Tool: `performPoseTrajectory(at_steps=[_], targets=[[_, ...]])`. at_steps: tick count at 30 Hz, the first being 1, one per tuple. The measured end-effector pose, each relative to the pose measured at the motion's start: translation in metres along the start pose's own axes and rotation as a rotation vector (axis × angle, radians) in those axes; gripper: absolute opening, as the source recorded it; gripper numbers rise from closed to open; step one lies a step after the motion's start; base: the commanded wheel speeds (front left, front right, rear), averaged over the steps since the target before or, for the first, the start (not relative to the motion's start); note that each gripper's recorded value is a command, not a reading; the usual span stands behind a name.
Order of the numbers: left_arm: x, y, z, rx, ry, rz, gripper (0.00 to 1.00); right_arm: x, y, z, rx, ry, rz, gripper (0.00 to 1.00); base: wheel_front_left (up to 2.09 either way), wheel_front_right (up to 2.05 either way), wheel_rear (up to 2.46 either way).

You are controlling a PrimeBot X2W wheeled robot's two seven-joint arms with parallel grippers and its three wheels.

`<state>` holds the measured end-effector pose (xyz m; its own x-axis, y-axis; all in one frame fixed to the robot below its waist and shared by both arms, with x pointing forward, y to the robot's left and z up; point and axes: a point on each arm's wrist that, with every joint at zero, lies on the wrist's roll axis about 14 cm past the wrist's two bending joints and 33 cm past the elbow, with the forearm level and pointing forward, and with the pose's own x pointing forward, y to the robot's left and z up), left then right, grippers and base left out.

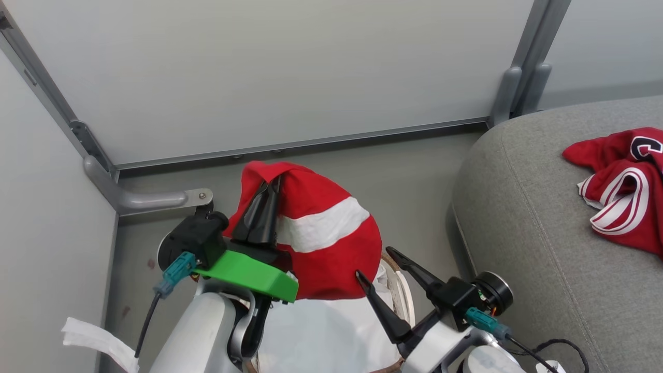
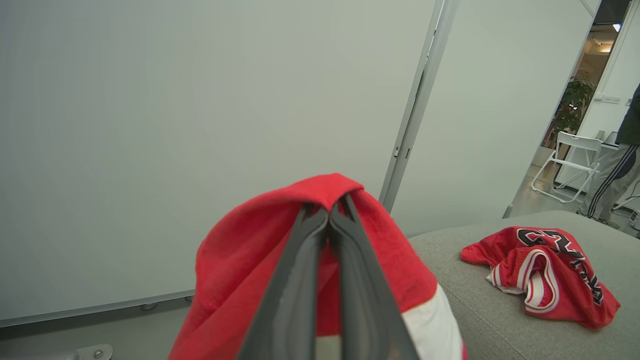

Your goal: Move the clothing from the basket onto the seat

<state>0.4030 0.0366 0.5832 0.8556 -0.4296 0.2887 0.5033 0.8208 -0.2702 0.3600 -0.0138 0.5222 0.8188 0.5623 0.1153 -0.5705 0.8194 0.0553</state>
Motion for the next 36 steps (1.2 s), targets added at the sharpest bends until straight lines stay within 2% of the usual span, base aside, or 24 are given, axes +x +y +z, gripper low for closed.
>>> performPoseTrajectory(at_steps=[14,18,36], targets=[[-0.004,-0.007,-0.012,-0.009,0.035,-0.016,0.00,0.033,0.034,0.023,-0.037,-0.060,0.141,1.00,0.00,0.00,0.00],[-0.006,-0.005,-0.014,-0.014,0.041,-0.009,0.00,0.037,0.042,0.023,-0.005,-0.064,0.165,1.00,0.00,0.00,0.00],[0.000,-0.027,-0.023,-0.044,0.070,-0.088,0.00,0.044,0.033,-0.044,-0.037,0.160,0.185,1.00,0.00,0.00,0.00]])
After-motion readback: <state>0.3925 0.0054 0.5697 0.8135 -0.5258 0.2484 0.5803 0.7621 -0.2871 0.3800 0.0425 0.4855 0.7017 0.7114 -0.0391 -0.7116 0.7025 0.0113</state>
